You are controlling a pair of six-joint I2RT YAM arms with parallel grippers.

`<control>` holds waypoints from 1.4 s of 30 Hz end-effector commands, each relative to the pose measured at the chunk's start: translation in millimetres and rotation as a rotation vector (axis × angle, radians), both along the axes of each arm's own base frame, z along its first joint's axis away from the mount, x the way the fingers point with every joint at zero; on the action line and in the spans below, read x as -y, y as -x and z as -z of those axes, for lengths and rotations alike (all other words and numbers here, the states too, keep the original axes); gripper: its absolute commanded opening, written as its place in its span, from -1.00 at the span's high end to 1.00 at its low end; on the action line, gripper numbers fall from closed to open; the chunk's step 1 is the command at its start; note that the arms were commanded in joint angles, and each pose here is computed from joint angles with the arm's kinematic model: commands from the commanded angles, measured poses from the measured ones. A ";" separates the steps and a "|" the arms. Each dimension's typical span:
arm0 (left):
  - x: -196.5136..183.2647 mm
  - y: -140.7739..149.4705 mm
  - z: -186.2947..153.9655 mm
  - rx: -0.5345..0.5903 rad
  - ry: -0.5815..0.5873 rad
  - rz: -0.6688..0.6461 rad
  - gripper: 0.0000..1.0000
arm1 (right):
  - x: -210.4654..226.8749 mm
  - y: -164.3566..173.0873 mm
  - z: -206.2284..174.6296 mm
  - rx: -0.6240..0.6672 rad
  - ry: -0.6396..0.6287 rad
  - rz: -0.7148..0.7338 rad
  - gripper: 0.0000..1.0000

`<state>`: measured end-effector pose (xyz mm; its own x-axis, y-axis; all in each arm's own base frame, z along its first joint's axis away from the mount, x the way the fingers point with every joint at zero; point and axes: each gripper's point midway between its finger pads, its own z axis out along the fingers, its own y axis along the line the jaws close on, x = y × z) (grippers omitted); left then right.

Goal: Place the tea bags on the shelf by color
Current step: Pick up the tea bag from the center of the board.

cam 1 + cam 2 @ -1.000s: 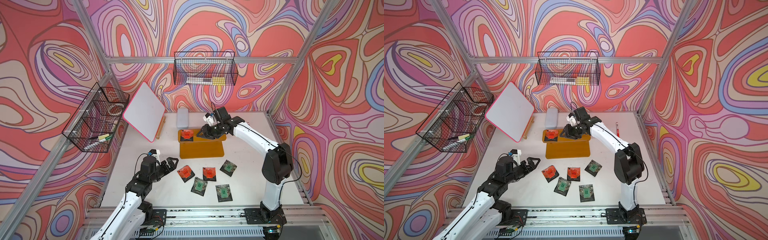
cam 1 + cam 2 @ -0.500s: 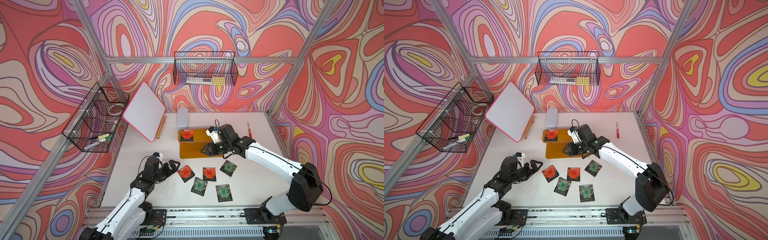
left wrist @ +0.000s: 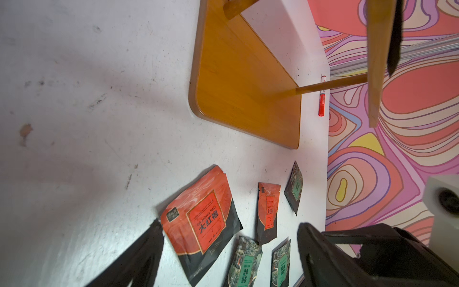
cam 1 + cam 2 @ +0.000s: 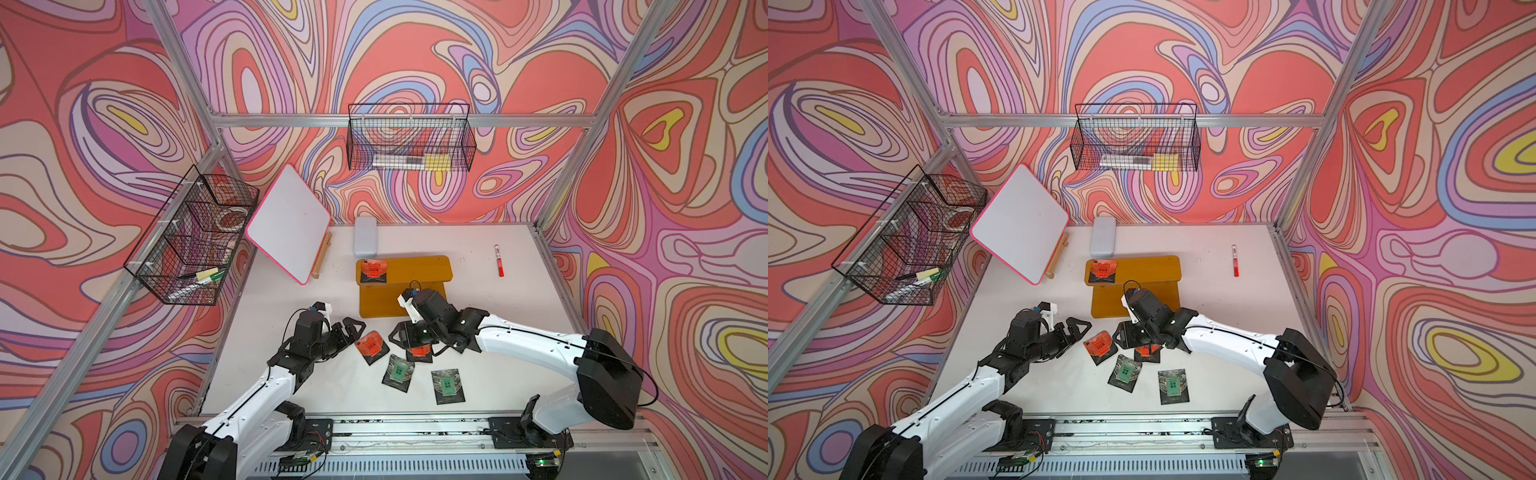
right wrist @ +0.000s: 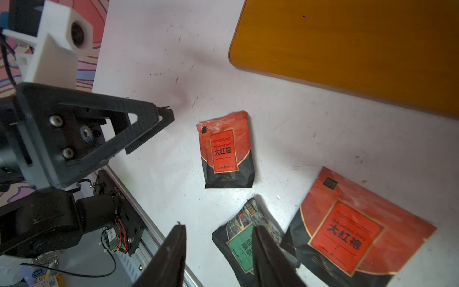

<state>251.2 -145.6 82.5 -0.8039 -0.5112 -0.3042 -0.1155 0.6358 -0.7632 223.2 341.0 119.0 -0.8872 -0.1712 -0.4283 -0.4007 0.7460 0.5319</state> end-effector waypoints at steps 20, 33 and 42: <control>18.4 -3.8 14.8 -0.013 0.002 0.055 -0.75 | -14.0 1.5 72.1 -0.144 0.029 0.128 0.19; 23.7 -2.2 24.3 -0.035 -0.013 0.072 -0.75 | -13.8 -1.6 86.5 -0.174 0.053 0.168 0.24; 21.1 -0.6 32.1 -0.052 -0.036 0.067 -0.75 | -16.8 -1.7 95.2 -0.195 0.056 0.171 0.28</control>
<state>251.2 -167.2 52.9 -0.8541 -0.4468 -0.2662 -0.1142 0.6605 -0.7421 223.3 352.7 32.7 -0.9680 -0.0341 -0.2486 -0.1689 0.8211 0.5452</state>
